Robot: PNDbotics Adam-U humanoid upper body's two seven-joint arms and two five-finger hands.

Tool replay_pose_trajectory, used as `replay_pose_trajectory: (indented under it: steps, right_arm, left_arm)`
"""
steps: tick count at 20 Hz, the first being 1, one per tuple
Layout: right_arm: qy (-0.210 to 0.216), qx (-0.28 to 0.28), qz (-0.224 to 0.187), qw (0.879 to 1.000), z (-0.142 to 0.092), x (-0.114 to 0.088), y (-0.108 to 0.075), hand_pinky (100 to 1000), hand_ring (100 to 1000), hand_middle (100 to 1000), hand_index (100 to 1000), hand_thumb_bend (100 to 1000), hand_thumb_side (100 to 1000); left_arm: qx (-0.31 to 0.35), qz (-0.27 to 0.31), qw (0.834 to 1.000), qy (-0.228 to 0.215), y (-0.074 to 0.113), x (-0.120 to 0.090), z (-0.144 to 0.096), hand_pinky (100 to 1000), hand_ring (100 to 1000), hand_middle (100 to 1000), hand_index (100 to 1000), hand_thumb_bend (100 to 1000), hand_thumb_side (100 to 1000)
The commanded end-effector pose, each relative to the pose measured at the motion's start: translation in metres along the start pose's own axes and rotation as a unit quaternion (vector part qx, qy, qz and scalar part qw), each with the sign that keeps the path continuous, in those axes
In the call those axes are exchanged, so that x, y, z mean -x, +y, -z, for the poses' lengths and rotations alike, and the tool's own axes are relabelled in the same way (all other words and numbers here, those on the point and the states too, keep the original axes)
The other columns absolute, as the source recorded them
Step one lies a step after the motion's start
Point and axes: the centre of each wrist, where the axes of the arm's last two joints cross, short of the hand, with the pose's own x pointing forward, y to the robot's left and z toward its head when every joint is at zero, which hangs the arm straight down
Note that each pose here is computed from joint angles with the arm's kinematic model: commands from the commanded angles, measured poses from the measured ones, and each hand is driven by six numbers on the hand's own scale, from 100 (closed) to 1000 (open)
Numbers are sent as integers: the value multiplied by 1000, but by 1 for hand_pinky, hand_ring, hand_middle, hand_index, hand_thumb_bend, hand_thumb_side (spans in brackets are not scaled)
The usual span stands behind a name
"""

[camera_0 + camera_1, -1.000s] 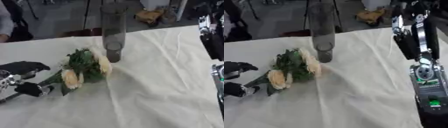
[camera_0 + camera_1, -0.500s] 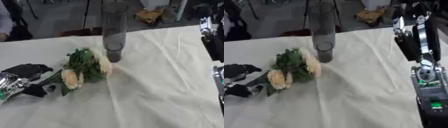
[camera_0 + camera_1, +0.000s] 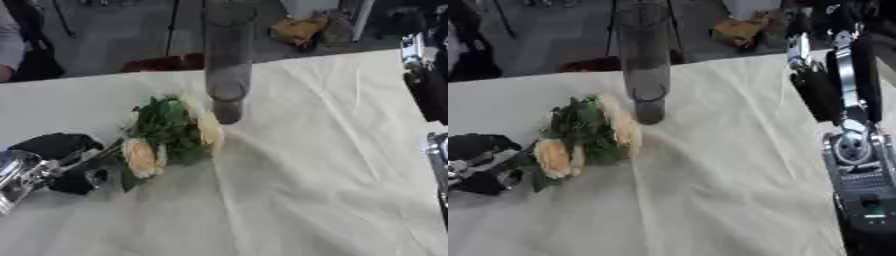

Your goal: Arrange flowers into the vase.

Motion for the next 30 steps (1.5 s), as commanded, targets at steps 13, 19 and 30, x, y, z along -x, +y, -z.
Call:
replay_pose_trajectory:
  steps: [13, 19, 30]
  right_arm:
    - [-13, 9, 0, 1000, 6, -5, -6, 795, 939, 790, 961, 100, 1000]
    - [-12, 10, 0, 1000, 6, -5, -6, 796, 939, 788, 961, 100, 1000]
    - [-8, 12, -1, 1000, 6, -4, -7, 798, 940, 786, 960, 100, 1000]
  left_arm:
    - [-21, -26, 999, 6, 9, 6, 2, 602, 761, 807, 897, 100, 641]
    - [-24, -30, 999, 8, 8, 7, 5, 487, 634, 735, 833, 100, 630]
    - [-58, -52, 996, 35, 4, 9, 13, 224, 394, 502, 641, 100, 568]
